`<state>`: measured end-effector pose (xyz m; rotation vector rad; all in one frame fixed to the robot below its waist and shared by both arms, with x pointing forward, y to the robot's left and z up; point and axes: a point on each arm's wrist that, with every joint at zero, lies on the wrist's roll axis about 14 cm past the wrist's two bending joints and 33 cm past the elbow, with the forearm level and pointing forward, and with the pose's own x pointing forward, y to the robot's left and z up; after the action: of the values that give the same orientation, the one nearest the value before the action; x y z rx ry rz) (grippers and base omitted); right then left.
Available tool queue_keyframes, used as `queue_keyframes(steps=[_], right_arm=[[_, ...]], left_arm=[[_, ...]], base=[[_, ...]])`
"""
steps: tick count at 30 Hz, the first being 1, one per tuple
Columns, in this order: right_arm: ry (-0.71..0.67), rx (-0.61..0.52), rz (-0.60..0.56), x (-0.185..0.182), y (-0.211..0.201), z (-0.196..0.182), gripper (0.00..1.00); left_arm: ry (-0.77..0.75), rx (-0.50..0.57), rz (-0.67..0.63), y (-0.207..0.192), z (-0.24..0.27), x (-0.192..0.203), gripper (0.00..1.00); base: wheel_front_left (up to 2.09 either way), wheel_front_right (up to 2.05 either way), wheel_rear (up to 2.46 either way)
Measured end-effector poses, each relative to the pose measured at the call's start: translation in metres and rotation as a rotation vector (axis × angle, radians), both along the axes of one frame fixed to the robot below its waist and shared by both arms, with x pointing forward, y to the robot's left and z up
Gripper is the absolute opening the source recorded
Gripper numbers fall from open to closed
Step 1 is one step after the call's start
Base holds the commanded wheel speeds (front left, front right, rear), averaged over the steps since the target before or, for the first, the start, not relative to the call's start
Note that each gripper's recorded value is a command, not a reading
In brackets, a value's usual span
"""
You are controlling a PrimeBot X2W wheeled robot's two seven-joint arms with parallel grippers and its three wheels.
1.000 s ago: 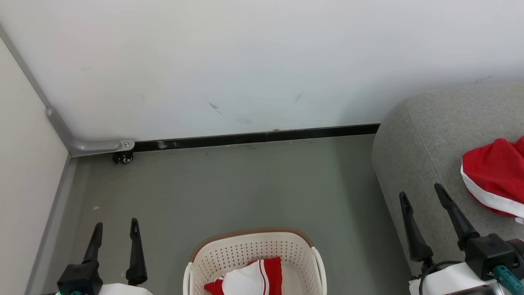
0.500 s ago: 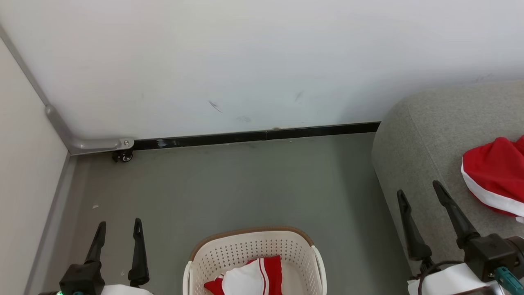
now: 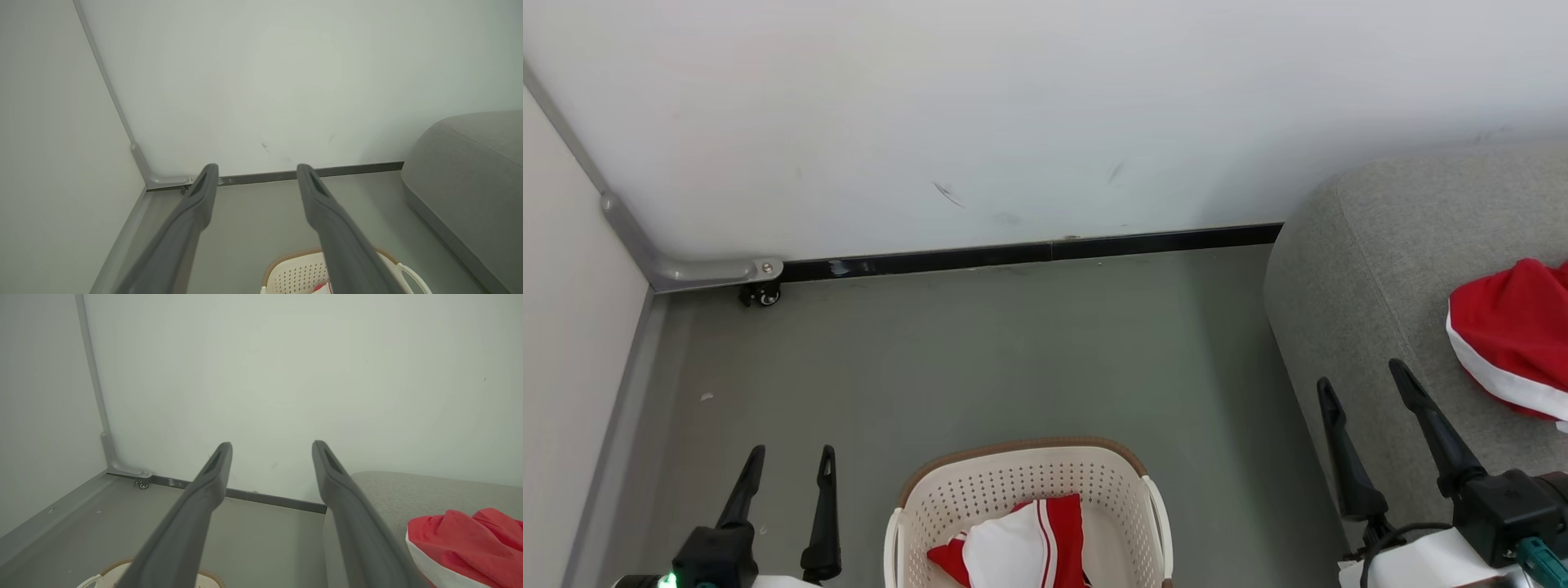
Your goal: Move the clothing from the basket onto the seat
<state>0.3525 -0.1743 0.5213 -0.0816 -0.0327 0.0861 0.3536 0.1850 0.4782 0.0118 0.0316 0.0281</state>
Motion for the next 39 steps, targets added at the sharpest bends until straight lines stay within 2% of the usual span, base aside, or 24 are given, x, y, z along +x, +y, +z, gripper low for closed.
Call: queue_keyframes(steps=[23,39], right_arm=[[0.032,-0.005,-0.004,0.021,-0.001,-0.01,1.0],[0.054,-0.024,-0.045,0.051,-0.016,-0.023,1.0]], left_arm=[[0.125,0.01,-0.202,-0.057,-0.033,0.031,1.0],[0.275,0.045,-0.362,-0.097,-0.087,0.052,1.0]], base=[[0.0,0.0,0.0],[0.0,0.0,0.0]])
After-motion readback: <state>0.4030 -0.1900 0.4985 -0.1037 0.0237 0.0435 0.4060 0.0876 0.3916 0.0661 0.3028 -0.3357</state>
